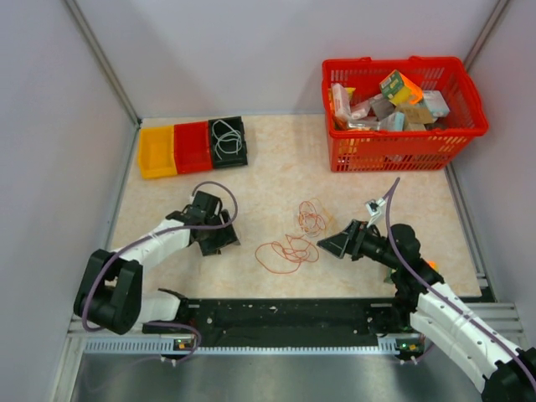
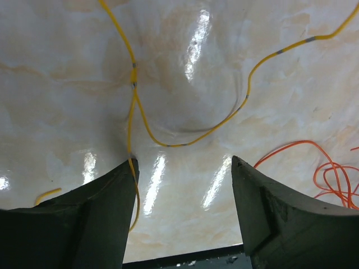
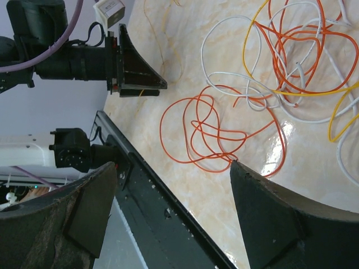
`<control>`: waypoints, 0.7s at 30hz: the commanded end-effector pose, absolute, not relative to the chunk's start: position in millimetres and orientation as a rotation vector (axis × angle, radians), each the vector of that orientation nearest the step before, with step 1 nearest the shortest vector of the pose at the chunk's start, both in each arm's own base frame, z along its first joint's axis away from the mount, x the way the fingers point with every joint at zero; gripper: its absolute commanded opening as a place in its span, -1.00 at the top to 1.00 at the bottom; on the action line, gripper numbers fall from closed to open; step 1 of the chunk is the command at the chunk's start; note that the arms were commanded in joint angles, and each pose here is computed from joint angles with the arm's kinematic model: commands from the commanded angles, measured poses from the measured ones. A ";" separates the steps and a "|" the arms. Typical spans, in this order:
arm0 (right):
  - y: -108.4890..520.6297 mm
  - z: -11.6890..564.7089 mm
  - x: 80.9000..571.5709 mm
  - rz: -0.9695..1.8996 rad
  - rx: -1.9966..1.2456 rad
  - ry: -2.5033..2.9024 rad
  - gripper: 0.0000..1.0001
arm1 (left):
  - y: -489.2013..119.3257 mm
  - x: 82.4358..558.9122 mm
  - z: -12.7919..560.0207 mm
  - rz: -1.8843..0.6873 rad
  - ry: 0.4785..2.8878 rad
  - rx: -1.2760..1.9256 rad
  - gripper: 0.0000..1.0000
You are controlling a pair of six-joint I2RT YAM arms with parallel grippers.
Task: Untangle the cables
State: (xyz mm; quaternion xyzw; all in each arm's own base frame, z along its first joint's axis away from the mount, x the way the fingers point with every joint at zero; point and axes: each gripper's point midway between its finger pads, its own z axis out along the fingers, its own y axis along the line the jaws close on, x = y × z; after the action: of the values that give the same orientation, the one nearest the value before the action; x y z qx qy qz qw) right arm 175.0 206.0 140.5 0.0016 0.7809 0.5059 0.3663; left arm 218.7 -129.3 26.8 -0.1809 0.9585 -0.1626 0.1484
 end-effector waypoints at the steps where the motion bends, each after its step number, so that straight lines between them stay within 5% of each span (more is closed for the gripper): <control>1: 207.0 152.4 179.4 1.312 -0.010 1.947 -0.62 | -121.6 244.3 28.0 -0.242 2.661 -0.518 -0.46; 12: 207.0 150.5 178.6 1.319 -0.008 1.942 -0.62 | -126.0 285.1 45.0 -0.191 2.541 -0.509 -0.89; 21: 207.5 154.0 179.1 1.316 -0.022 1.939 -0.62 | -124.7 323.4 37.4 0.045 2.547 -0.478 -0.94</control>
State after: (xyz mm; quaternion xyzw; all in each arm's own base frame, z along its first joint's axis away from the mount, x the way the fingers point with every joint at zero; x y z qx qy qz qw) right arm 175.4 206.3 139.3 0.0011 0.7784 0.5080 0.3688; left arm 304.9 -135.7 36.2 -0.1803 0.9501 -0.0348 0.2523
